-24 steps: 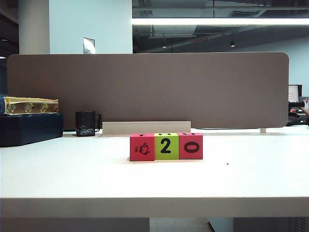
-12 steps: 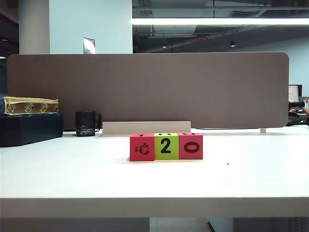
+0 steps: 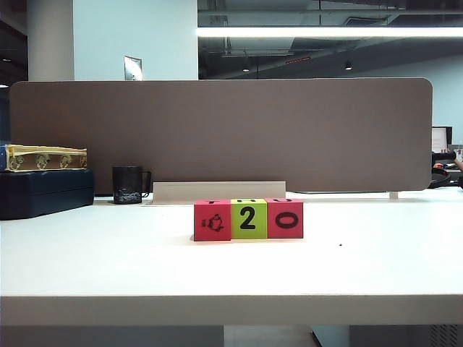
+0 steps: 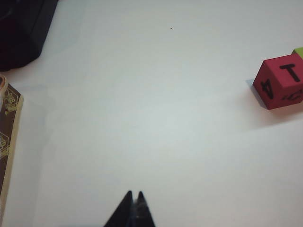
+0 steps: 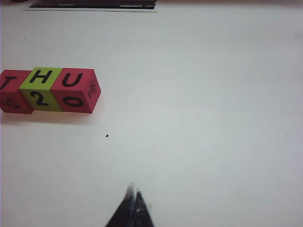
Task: Select the appropriate blocks from the scattered letter blocks on the table and arrange them in a row to spell out "THU".
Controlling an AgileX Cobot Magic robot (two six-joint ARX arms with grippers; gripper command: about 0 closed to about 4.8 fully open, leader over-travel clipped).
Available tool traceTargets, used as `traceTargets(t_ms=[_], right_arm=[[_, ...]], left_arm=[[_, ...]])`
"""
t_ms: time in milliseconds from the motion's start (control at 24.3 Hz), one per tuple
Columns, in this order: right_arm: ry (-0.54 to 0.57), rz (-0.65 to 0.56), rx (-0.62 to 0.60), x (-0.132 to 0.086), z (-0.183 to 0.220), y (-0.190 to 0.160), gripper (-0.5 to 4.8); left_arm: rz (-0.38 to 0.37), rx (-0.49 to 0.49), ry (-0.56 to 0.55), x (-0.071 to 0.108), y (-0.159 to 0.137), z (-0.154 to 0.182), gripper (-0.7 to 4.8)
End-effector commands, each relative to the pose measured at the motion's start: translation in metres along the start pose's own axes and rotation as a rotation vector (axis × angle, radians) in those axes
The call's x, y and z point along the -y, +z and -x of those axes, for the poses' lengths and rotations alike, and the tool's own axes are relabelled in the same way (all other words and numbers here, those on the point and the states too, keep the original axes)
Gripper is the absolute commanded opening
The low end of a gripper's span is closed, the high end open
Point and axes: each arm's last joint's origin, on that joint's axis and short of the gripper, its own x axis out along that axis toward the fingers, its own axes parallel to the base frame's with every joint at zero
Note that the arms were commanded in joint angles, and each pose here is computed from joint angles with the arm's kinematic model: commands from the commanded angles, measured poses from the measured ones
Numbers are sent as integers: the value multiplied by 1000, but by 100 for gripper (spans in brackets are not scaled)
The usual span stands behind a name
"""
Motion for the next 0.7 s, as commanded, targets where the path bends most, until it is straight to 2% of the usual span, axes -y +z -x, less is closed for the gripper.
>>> traceTargets(t_ms=[41, 371, 495, 577, 618, 701], right_arm=[[1, -9, 16, 0, 0, 2, -5], [1, -9, 16, 0, 0, 2, -5], [1, -9, 16, 0, 0, 2, -5], [1, -9, 16, 0, 0, 2, -5], [0, -9, 16, 0, 0, 2, -5], [2, -9, 16, 0, 0, 2, -5]], left_arm=[[7, 15, -1, 0, 2, 1, -6], [6, 15, 0, 0, 2, 1, -6], [-65, 23, 35, -3, 1, 2, -5], [-10, 106, 69, -8, -2, 5, -5], [76, 226, 64, -13, -10, 8, -5], [156, 385, 72, -20, -36, 10, -5]])
